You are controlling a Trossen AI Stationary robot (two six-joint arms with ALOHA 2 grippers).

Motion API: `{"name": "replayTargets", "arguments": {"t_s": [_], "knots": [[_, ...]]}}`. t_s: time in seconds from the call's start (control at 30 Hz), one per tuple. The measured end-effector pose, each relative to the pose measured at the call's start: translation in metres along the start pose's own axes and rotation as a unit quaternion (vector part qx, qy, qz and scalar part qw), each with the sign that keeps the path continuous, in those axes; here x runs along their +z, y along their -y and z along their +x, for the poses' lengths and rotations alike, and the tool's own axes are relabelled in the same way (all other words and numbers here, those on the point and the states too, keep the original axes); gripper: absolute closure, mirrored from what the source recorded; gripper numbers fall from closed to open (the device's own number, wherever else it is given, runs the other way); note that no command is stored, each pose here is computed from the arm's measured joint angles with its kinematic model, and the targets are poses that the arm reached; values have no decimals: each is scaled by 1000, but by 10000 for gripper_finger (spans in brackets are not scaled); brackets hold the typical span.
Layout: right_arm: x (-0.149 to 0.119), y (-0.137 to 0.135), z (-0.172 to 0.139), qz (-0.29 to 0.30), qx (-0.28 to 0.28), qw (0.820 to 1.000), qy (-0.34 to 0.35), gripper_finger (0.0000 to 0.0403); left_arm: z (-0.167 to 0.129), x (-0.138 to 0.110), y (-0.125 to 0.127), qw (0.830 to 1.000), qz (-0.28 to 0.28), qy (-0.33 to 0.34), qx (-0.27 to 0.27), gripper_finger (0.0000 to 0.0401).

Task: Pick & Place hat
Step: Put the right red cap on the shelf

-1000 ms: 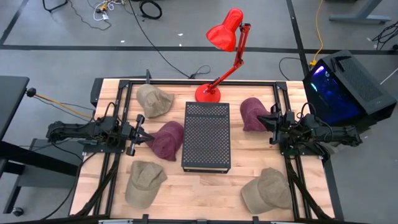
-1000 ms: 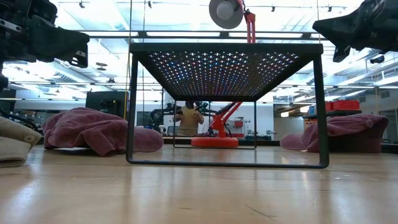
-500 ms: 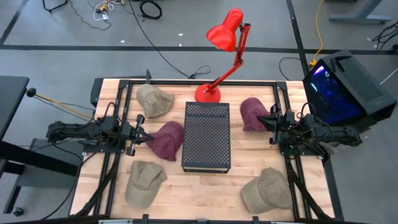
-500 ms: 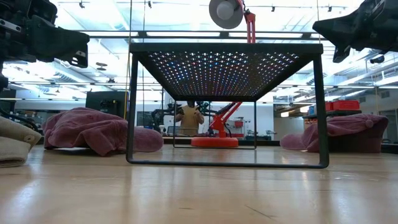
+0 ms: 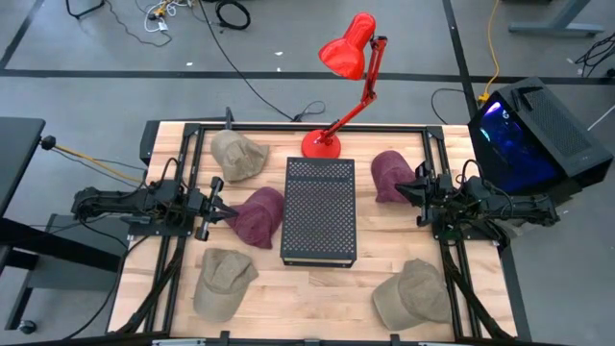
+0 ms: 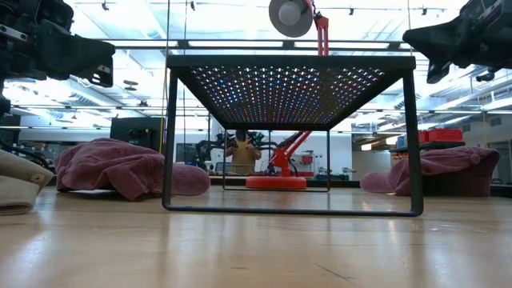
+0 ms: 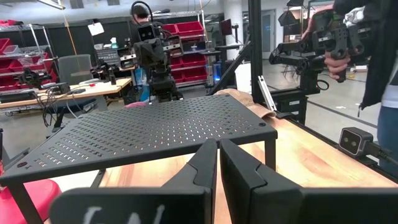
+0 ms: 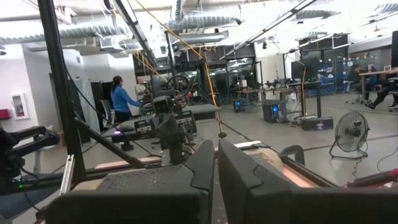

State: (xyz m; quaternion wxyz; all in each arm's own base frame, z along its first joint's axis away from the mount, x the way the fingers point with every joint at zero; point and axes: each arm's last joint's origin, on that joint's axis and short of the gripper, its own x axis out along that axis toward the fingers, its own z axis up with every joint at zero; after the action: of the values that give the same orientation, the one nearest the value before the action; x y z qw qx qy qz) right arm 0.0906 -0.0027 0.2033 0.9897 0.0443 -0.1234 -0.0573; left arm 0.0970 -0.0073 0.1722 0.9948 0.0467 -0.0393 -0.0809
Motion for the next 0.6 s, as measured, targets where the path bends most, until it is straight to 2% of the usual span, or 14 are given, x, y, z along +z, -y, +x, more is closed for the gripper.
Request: {"name": "replayTargets", "arguments": {"t_s": [0.6], "knots": [[-1, 0, 0, -4, -2, 1000, -3, 376, 0, 0, 0, 1000, 0, 0, 0, 376]]}}
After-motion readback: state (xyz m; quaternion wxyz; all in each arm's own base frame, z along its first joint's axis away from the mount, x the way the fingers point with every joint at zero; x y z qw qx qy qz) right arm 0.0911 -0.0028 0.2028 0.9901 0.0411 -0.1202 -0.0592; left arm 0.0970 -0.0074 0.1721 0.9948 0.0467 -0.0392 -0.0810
